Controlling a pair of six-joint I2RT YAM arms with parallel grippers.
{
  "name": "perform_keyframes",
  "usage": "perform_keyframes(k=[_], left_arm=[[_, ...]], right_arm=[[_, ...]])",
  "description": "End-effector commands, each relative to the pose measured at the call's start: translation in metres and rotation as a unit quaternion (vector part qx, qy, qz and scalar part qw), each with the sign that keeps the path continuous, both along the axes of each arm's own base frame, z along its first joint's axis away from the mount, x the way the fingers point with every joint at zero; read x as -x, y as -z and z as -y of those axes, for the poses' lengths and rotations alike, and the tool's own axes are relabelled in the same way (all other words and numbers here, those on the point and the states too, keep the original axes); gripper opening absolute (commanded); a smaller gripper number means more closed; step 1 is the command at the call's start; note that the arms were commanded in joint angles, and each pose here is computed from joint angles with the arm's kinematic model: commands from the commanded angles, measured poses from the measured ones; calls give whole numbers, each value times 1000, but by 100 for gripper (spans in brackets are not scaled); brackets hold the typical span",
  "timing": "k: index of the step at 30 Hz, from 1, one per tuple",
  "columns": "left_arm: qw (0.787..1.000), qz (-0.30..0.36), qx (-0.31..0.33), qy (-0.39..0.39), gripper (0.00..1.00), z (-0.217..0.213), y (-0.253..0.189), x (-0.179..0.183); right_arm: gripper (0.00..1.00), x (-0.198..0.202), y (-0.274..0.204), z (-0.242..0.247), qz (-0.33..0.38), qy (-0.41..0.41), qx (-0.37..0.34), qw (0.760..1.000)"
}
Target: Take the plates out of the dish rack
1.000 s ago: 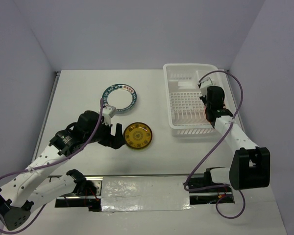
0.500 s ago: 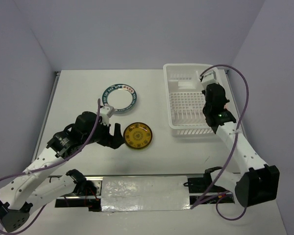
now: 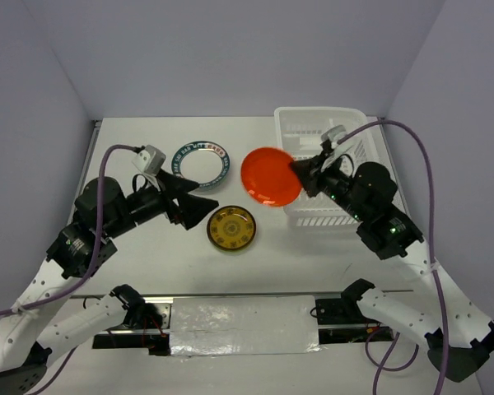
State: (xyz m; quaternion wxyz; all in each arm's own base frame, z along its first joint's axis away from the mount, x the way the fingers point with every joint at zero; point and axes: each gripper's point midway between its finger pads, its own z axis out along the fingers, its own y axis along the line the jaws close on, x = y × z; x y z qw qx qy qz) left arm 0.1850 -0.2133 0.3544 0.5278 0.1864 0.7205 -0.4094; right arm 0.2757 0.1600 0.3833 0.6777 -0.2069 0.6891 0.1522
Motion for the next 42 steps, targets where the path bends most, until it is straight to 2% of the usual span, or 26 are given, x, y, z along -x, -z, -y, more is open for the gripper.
perform_keyframes(k=[1, 3, 6, 7, 9, 13, 15, 16, 17, 20, 22, 23, 24, 27, 31, 40, 41, 42], left_arm=[[997, 53, 41, 23, 98, 16, -46, -8], [1000, 25, 17, 10, 96, 21, -29, -23], [999, -20, -24, -39, 86, 18, 4, -46], [998, -34, -37, -50, 78, 17, 17, -51], [997, -47, -41, -45, 75, 20, 28, -52], [996, -70, -43, -21, 59, 28, 46, -48], [996, -75, -50, -20, 38, 28, 51, -47], [996, -77, -51, -16, 10, 29, 51, -46], [995, -79, -51, -14, 0, 30, 52, -46], [995, -89, -46, -16, 0, 30, 55, -44], [993, -102, -50, -33, 0, 26, 66, -46], [990, -112, -52, -65, 0, 20, 72, -53], [987, -124, -60, -84, 0, 16, 81, -58], [968, -171, -98, -157, 0, -2, 115, -72], [948, -202, -132, -205, 0, -13, 145, -89], [929, -266, -154, -207, 22, -8, 204, -111], [926, -276, -158, -203, 32, -6, 213, -112], [926, -283, -157, -194, 38, -4, 219, -110]], right_arm=[[0, 61, 26, -87, -93, -257, -128, 953], [0, 72, 25, -97, -116, -284, -163, 938], [0, 82, 21, -107, -119, -317, -190, 922], [0, 83, 19, -108, -116, -319, -200, 919], [0, 81, 19, -110, -117, -319, -207, 917], [0, 75, 25, -113, -128, -312, -208, 918], [0, 69, 31, -110, -129, -293, -211, 924], [0, 68, 31, -109, -128, -286, -213, 925], [0, 64, 34, -108, -129, -275, -215, 928], [20, 49, 50, -100, -148, -223, -207, 941], [60, 42, 65, -91, -158, -186, -203, 948], [92, 33, 78, -82, -162, -147, -200, 955], [100, 31, 86, -73, -167, -121, -193, 959], [100, 23, 118, -39, -197, -13, -177, 964], [100, 42, 139, -17, -223, 22, -195, 955], [100, 84, 136, -11, -240, -28, -201, 949], [100, 89, 133, -7, -237, -29, -201, 950], [100, 90, 132, -5, -234, -29, -201, 951]])
